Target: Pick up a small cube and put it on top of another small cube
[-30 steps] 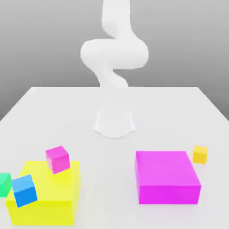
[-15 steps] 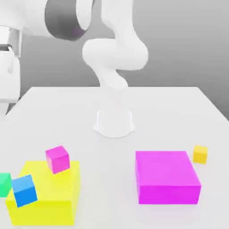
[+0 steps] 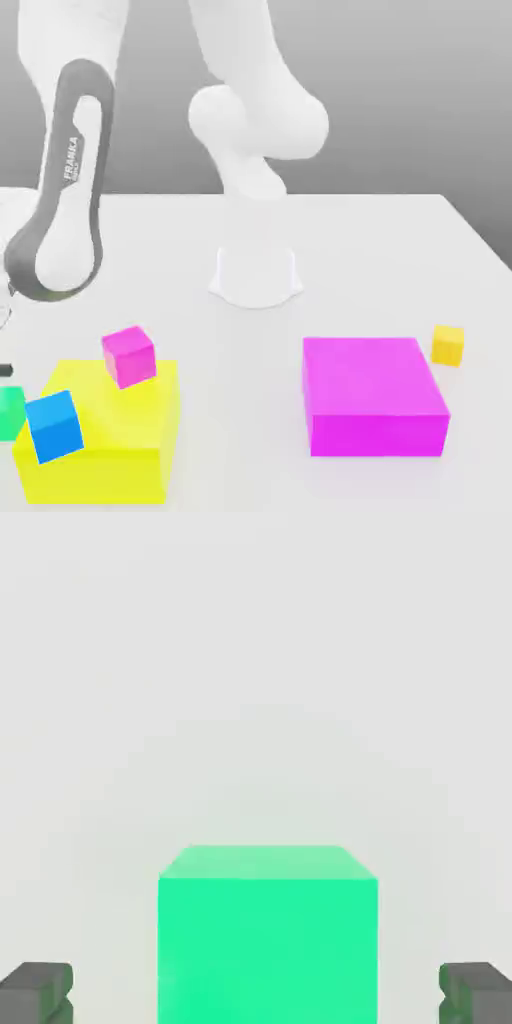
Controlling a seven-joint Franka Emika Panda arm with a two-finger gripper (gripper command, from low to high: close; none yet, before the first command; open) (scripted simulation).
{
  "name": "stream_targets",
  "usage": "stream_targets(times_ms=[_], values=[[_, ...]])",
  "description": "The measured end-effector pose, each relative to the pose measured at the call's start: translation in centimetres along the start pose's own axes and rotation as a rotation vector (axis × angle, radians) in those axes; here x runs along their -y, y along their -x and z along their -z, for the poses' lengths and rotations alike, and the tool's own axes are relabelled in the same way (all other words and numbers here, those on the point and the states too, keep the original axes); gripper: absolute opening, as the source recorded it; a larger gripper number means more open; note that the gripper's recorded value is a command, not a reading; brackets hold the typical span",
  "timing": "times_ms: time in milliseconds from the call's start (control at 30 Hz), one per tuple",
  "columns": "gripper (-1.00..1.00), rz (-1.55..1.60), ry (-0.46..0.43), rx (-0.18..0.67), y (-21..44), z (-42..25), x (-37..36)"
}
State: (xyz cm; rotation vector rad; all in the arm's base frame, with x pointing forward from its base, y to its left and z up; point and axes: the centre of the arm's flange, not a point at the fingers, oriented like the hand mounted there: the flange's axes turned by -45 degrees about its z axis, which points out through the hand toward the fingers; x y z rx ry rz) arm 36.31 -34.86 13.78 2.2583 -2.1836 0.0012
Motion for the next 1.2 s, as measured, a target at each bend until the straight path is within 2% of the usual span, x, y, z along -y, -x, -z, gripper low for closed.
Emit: stream_targets(times_ms=[200,367,667,900,1067,1100,1200], values=[[-1.00,-0.001,0.000,-0.001,0.0,-0.2,0.0],[-1.00,0.008,-0.001,0.000,0.3,5.5,0.1],[-1.00,0.301,-0.002,0.001,10.0,14.4,2.3],[-1.00,0.507,-0.003,0.003,16.9,19.6,0.8],[-1.00,0.558,-0.002,0.002,18.5,15.9,0.5],[1.00,0.558,-0.002,0.002,18.5,14.7,0.4],[1.00,0.558,-0.002,0.002,18.5,14.7,0.4]])
